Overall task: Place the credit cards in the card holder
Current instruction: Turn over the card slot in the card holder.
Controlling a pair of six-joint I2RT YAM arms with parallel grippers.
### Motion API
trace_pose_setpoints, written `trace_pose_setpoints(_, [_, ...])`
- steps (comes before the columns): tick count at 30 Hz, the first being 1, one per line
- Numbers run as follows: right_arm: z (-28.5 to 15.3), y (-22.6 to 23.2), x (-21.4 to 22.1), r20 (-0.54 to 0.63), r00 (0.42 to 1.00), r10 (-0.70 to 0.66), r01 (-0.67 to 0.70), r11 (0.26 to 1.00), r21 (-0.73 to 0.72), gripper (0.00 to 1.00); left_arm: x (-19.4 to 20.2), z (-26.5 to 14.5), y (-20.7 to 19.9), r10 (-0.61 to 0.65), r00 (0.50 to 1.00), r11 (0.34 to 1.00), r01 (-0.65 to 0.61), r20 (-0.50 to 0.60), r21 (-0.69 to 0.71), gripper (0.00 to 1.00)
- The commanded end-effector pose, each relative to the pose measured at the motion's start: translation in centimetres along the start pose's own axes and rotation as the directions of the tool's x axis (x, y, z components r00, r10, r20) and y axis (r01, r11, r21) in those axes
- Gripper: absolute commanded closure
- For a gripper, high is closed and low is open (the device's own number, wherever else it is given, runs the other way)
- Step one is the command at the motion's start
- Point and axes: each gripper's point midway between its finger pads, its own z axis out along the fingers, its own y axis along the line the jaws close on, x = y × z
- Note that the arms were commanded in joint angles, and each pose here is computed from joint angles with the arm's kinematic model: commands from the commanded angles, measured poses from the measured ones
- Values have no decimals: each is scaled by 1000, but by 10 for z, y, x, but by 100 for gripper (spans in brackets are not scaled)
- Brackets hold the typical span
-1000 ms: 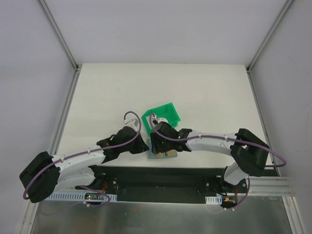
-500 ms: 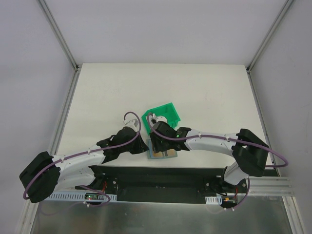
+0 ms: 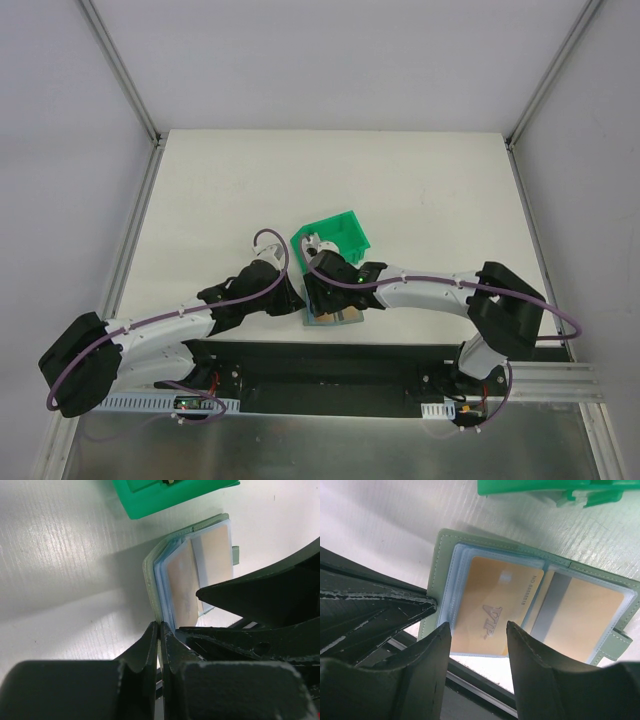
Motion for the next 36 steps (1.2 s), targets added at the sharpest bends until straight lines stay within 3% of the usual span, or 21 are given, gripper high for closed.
trace_pose_setpoints(1, [0, 9, -7, 13, 1000, -3, 3, 1000, -16, 49, -6, -2, -5, -5, 1000, 1000, 4, 28, 29, 100])
trace_pose_setpoints(36, [-42, -29, -17, 93, 996, -6, -7, 991, 137, 52, -5, -2, 2, -14, 999, 1000, 13, 36, 12, 100])
